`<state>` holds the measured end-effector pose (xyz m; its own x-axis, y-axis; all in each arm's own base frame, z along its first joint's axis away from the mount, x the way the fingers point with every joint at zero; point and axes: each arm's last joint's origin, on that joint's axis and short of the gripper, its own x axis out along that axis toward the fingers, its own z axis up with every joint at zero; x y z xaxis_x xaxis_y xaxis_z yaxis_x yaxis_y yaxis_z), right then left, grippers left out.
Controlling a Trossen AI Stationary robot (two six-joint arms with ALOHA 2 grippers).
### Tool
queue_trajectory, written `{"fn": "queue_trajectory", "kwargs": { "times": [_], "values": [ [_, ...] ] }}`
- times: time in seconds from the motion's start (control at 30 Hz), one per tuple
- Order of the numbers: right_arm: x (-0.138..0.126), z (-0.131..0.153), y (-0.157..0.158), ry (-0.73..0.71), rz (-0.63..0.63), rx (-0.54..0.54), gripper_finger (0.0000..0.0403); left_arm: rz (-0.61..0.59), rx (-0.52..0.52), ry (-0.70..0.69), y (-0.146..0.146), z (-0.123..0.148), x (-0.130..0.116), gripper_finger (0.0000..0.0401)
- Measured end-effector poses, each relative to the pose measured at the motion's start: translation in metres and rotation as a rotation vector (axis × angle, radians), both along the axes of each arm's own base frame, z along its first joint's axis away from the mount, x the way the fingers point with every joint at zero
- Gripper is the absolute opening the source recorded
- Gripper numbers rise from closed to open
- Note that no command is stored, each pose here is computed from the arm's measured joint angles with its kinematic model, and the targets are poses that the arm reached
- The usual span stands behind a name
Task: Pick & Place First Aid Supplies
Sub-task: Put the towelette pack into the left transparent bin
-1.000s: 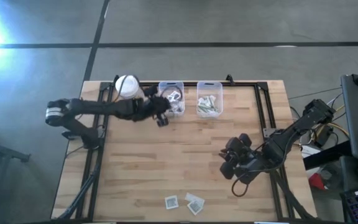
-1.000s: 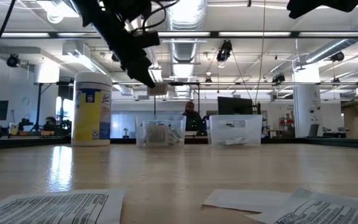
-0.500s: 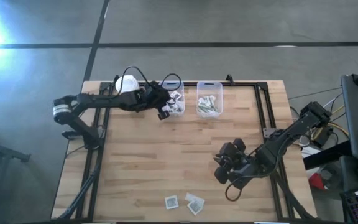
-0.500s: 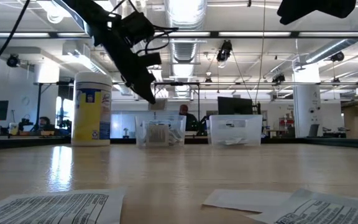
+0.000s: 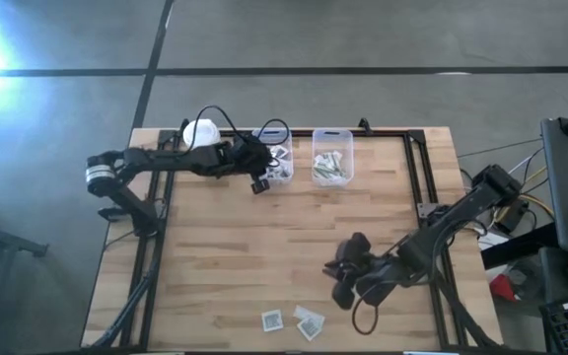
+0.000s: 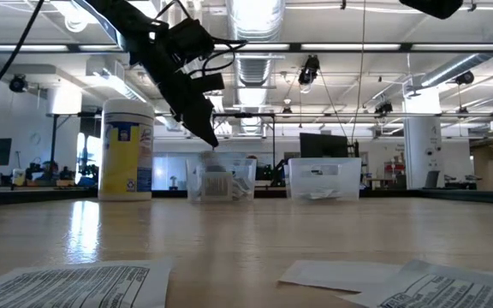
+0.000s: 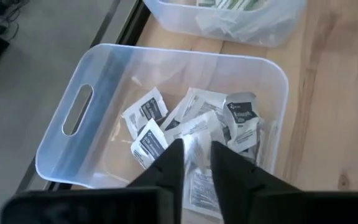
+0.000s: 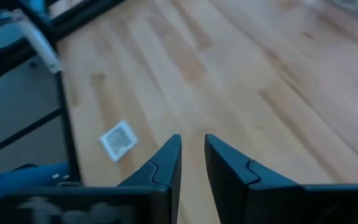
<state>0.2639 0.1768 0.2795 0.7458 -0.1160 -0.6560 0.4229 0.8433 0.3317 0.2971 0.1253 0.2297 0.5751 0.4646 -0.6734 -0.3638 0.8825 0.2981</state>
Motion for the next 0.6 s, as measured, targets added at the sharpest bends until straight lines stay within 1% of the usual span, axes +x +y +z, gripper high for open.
{"fn": "queue_trajectory", "kwargs": {
  "times": [0.17,0.27,0.33,0.43,0.6],
  "values": [
    [0.009,-0.004,0.009,-0.033,0.075,0.0,0.0078,0.003,-0.005,0.017,-0.001,-0.001,-0.001,0.0134],
    [0.011,-0.007,0.012,-0.024,0.092,0.004,0.0081,0.001,-0.014,0.039,-0.003,0.0,-0.004,0.017],
    [0.011,-0.009,0.012,-0.017,0.094,0.006,0.0083,-0.003,-0.024,0.062,-0.006,0.001,-0.006,0.0187],
    [0.012,-0.009,0.012,-0.015,0.095,0.006,0.0086,-0.019,-0.037,0.098,-0.012,0.005,-0.009,0.0198],
    [0.012,-0.009,0.013,-0.019,0.095,0.009,0.0084,-0.086,-0.039,0.121,-0.033,0.015,-0.009,0.0198]
  ]
}}
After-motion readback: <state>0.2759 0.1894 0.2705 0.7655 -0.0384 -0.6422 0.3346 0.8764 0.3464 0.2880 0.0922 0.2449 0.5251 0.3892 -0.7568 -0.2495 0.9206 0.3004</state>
